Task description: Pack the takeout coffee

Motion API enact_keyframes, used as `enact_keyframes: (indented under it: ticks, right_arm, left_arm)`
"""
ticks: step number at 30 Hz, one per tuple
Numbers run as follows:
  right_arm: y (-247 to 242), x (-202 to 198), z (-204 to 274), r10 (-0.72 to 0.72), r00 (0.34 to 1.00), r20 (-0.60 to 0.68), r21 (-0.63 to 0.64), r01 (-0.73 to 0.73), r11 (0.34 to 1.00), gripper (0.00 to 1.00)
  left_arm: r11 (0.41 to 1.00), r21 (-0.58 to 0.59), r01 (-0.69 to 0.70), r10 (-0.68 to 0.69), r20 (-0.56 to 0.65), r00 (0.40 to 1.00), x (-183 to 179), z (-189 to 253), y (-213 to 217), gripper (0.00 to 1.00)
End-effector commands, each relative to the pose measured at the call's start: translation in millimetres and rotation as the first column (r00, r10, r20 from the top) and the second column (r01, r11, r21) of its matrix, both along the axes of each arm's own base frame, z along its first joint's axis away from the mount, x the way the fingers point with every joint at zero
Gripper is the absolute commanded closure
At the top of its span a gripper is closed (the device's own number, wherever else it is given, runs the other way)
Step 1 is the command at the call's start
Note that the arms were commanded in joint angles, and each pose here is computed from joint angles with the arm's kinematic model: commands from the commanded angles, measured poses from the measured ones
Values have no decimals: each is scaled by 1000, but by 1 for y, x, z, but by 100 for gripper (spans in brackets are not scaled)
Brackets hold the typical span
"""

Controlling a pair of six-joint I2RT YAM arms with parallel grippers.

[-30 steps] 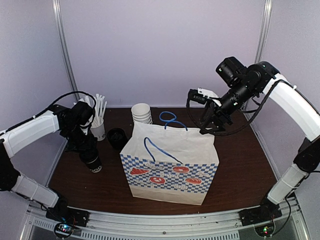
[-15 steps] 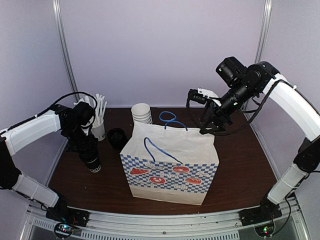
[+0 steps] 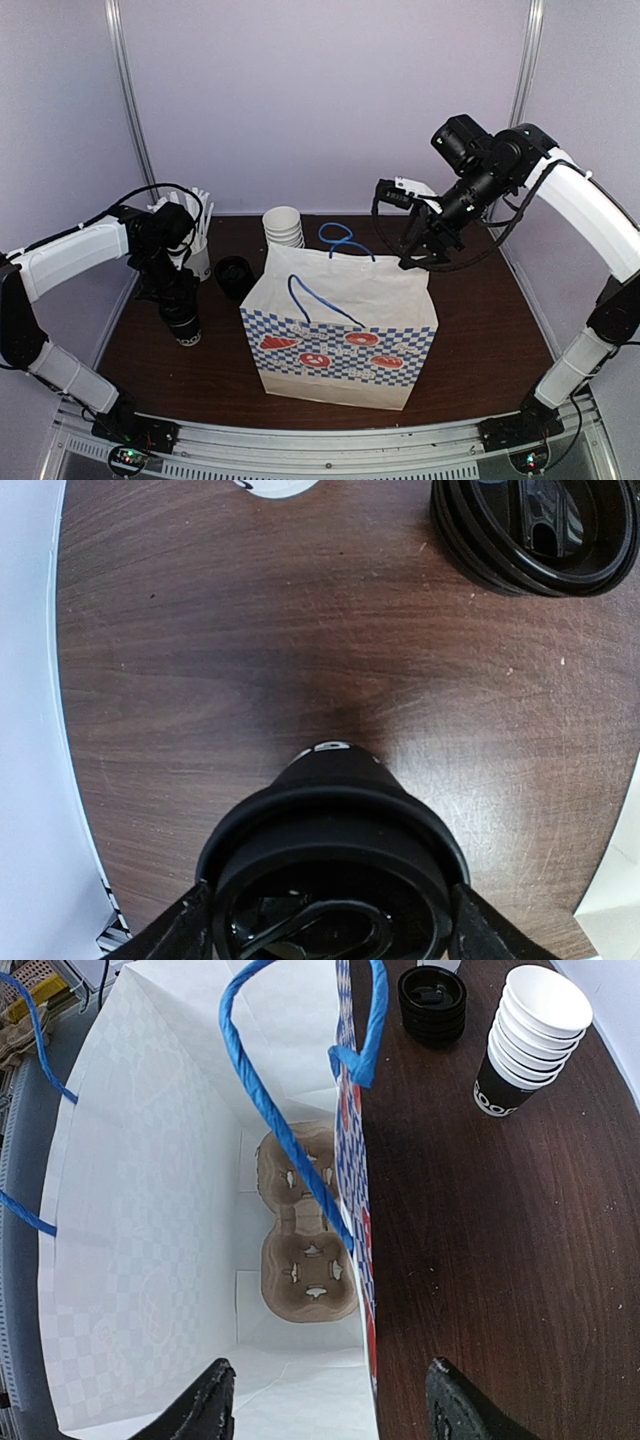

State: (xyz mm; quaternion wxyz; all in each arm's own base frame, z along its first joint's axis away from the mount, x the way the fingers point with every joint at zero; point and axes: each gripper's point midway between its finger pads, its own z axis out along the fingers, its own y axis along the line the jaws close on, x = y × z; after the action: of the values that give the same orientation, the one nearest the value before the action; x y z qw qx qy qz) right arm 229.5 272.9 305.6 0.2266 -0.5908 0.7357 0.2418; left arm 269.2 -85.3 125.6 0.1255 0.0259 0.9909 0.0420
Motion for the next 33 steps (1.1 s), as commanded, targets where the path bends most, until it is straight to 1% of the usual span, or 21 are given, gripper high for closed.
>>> enact_keyframes:
  ticks: [1, 7, 12, 18, 22, 28, 33]
  right_arm:
    - [-2, -1, 5, -12, 1000, 5, 16, 12, 1000, 35]
    - [0, -1, 6, -12, 1000, -1, 23, 12, 1000, 35]
    - [0, 0, 19, -12, 1000, -8, 61, 13, 998, 35]
    - [3, -2, 18, 2, 999, -32, 66, 0, 998, 35]
    - [7, -3, 16, 23, 999, -45, 68, -20, 997, 35]
    - [15, 0, 18, 48, 998, -51, 66, -45, 997, 35]
    - [31, 4, 9, 80, 994, -79, 52, -76, 996, 35]
  left_arm:
    - [1000, 0, 19, -19, -48, 999, -6, -2, 1, 25]
    - [1000, -12, 29, -29, -25, 999, -10, 16, 1, 32]
    - [998, -42, 52, -50, 58, 997, -5, 55, -1, 36]
    - [977, -155, 149, -123, 166, 978, -4, 105, -21, 39]
    - [927, -273, 258, -185, 266, 946, -6, 148, -44, 40]
    - [841, -373, 393, -217, 433, 875, -11, 219, -68, 41]
    - [747, -451, 488, -229, 514, 826, -19, 259, -87, 41]
